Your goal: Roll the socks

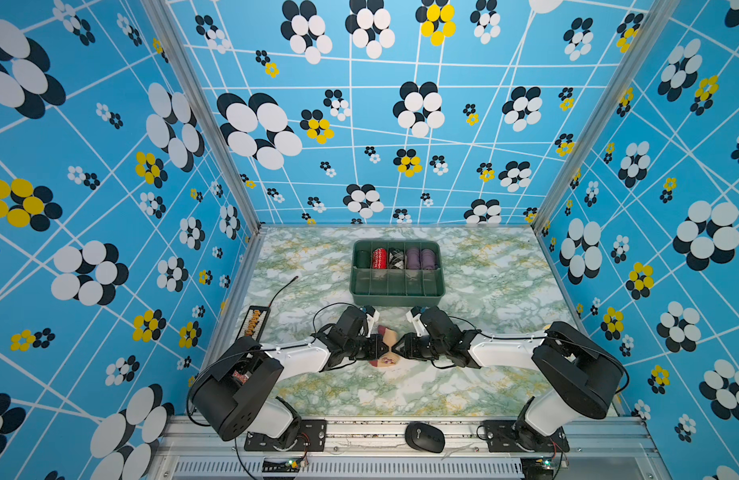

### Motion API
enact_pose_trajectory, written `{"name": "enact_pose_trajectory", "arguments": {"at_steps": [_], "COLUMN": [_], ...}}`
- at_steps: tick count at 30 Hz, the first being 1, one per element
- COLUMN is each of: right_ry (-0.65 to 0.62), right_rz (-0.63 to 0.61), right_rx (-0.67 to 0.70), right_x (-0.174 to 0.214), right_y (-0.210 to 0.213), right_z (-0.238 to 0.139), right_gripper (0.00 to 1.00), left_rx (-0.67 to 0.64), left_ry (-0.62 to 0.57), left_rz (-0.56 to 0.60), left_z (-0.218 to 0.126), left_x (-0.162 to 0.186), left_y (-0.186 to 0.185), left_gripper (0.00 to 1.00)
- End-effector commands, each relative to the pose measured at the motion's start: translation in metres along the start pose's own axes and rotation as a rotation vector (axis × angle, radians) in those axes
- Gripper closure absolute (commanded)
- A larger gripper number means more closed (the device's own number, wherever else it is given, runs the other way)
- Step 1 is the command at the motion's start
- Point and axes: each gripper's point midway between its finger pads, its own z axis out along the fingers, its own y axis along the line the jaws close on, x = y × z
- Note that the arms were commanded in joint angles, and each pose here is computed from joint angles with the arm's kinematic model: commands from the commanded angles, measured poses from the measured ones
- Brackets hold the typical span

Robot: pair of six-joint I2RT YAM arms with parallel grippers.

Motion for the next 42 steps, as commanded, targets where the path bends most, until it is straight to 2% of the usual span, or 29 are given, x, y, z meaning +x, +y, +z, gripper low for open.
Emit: {"name": "enact_pose_trajectory", "arguments": {"at_steps": [1,11,21,29,34,42], "right_ry": [0.004,-0.011,-0.010,-0.023,-0.041,-0.049], "right_rz": [0.029,0.041,0.041,0.004,-0.053,-0.159], "right_rx": [0.012,-0.046,-0.051,-0.070,-0.025,0.115], "right_x": [0.006,0.000,0.001,-0.002,-0.003,-0.002], "right_y": [-0.009,0.001,0.002,0.014,0.018,0.016], "right_z": [-0.001,0.003,0.006,0.010,0.006,-0.004], "right_gripper": [0.60,0.60,0.68,0.85,0.99,1.00], "left_rx": [-0.214,-0.215,-0.209,-0.197,-0.188,-0.166], "left_ry": [0.149,0.143,0.140,0.140,0.139,0.147], "left_rz": [-0.101,-0.104,-0.101,-0.098,-0.094,-0.088], "left_z": [-0.002,-0.004,-0.005,-0.003,-0.002,0.004], "left_x": [0.054,0.053,0.050,0.048,0.045,0.041], "left_y": [0.062,0.062,0.061,0.058,0.055,0.049], "left_gripper": [1.00,1.00,1.00,1.00,1.00,1.00]}}
